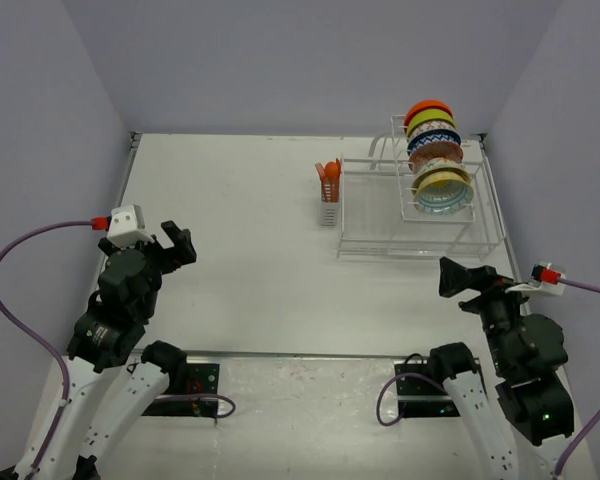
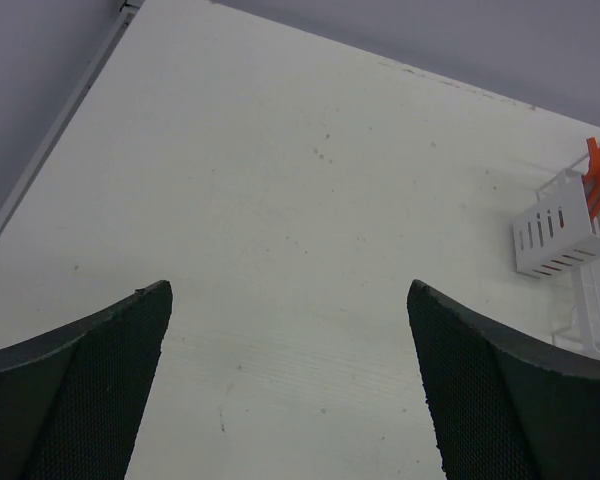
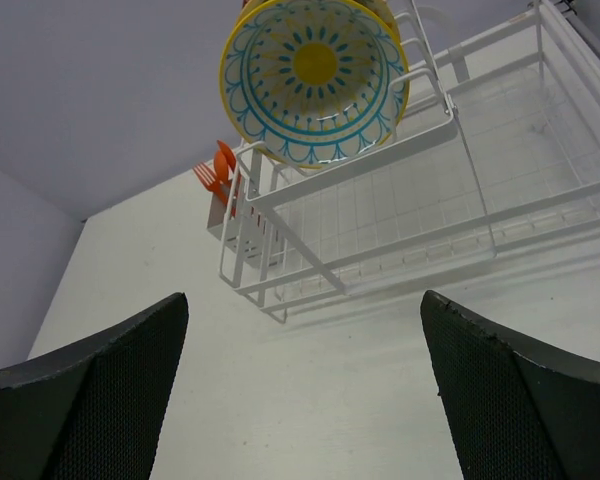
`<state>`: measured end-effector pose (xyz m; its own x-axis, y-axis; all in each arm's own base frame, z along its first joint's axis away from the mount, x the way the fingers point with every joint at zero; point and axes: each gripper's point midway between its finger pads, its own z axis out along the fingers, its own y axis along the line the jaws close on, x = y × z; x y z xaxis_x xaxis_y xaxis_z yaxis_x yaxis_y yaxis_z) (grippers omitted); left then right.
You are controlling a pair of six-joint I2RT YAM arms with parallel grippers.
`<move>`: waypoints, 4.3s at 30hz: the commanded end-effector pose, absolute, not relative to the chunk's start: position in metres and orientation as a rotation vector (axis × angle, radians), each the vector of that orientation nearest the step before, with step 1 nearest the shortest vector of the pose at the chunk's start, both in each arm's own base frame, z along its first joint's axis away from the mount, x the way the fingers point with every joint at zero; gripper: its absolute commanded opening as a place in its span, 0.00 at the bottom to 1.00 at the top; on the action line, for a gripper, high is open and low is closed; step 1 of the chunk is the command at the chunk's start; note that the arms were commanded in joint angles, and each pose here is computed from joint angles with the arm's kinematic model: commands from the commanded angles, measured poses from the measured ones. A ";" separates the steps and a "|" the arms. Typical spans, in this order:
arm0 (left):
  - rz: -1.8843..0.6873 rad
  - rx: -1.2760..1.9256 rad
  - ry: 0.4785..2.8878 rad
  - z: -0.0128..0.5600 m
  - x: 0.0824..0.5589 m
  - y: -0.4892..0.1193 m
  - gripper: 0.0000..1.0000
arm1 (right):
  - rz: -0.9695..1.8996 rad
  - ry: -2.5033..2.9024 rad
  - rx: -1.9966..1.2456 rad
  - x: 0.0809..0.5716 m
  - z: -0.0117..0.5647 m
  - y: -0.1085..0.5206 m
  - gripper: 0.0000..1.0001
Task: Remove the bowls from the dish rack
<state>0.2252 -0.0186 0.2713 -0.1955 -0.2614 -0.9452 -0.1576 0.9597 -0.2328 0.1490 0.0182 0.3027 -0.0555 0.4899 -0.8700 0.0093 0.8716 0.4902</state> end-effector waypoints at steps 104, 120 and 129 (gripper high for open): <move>-0.156 -0.277 1.746 0.274 0.229 -0.028 1.00 | 1.115 1.077 1.364 0.297 0.370 -0.003 0.00; -0.153 -0.274 1.757 0.272 0.231 -0.029 1.00 | 1.191 1.008 1.306 0.281 0.408 0.001 0.00; -0.149 -0.275 1.761 0.271 0.231 -0.029 1.00 | 1.224 1.007 1.269 0.275 0.421 0.007 0.00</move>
